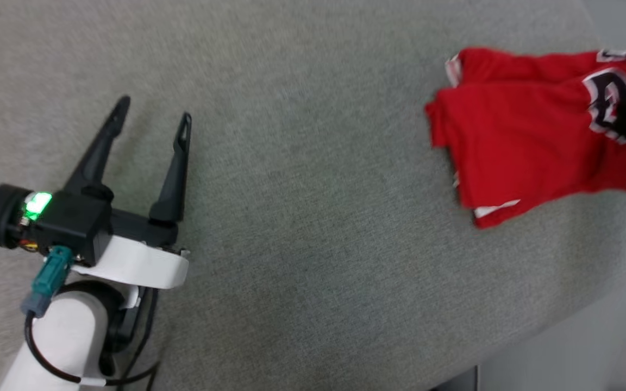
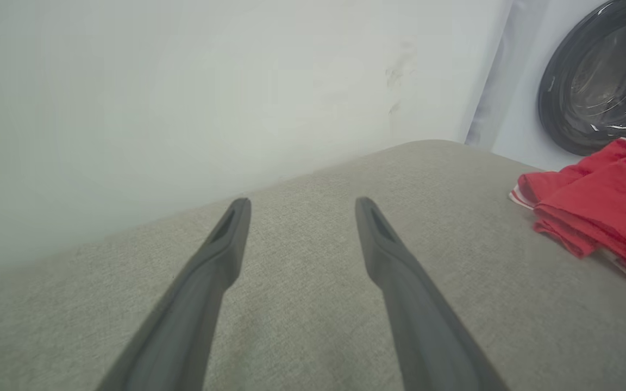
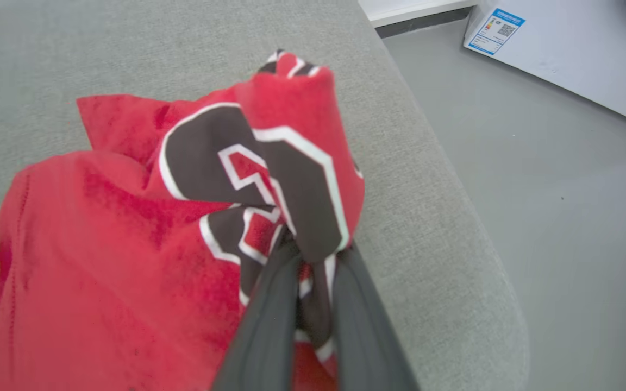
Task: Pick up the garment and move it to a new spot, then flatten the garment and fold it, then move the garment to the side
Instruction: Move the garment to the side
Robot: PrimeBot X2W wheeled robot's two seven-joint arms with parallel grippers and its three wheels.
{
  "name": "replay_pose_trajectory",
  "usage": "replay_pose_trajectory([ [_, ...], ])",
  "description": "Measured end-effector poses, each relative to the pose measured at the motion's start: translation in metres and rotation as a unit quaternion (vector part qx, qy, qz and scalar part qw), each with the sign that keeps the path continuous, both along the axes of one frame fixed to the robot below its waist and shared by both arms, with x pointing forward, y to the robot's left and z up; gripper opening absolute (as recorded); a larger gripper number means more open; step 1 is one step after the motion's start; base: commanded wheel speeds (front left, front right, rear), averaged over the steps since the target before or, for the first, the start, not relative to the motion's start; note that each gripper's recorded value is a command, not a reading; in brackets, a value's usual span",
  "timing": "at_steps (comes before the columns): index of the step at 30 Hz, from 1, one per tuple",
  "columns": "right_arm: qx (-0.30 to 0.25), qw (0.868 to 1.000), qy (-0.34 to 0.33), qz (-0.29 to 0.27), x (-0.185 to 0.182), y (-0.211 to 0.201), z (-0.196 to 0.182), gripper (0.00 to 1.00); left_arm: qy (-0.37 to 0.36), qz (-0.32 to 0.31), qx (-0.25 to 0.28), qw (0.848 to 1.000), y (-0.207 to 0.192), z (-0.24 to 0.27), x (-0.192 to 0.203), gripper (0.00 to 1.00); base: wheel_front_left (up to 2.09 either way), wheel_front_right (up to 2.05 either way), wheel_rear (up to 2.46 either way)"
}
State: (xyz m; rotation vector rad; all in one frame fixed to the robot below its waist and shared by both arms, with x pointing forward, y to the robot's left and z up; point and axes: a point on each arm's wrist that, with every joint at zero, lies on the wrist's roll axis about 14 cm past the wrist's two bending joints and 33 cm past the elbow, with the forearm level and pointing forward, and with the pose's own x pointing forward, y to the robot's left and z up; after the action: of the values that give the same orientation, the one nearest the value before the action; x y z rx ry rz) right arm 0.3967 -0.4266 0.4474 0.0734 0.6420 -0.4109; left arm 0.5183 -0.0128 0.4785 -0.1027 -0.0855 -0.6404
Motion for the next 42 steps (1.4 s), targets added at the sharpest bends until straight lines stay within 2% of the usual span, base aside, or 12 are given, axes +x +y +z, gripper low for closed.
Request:
replay_pose_trajectory([
  [5,-0.055,0.998,0.022,-0.037,0.010,-0.039,-0.010,0.00,0.017,-0.012,0.000,1.000,-0.005,-0.028,0.014,1.00,0.00,0.00,0.00],
  [6,-0.091,0.994,0.036,-0.053,0.013,-0.059,-0.016,0.00,0.027,-0.014,-0.001,1.000,-0.006,-0.043,0.021,1.00,0.00,0.00,0.00],
  [12,-0.142,0.987,0.030,-0.071,0.027,-0.081,-0.020,0.00,0.031,-0.008,-0.005,0.999,0.000,-0.051,0.024,1.00,0.00,0.00,0.00],
  [13,-0.147,0.986,0.021,-0.071,0.032,-0.082,-0.019,0.15,0.033,-0.007,-0.004,0.999,0.001,-0.052,0.024,1.00,0.00,0.00,0.00],
  [14,-0.154,0.986,0.017,-0.069,0.034,-0.082,-0.019,1.00,0.033,-0.006,-0.005,0.999,0.002,-0.052,0.024,1.00,0.00,0.00,0.00],
  [19,-0.179,0.982,-0.007,-0.062,0.044,-0.081,-0.018,1.00,0.033,0.001,-0.007,0.999,0.006,-0.050,0.023,1.00,0.00,0.00,0.00],
  [27,-0.218,0.968,-0.112,-0.047,0.052,-0.071,0.023,1.00,0.038,0.024,-0.018,0.999,0.014,-0.036,0.012,1.00,0.00,0.00,0.00],
  [33,-0.207,0.963,-0.169,-0.027,0.039,-0.042,0.033,1.00,0.053,0.055,-0.024,0.997,0.029,-0.024,-0.010,1.00,0.00,0.00,0.00],
  [42,-0.146,0.961,-0.233,0.023,0.019,0.027,0.031,1.00,0.070,0.117,-0.031,0.990,0.063,-0.009,-0.050,1.00,0.00,0.00,0.00],
])
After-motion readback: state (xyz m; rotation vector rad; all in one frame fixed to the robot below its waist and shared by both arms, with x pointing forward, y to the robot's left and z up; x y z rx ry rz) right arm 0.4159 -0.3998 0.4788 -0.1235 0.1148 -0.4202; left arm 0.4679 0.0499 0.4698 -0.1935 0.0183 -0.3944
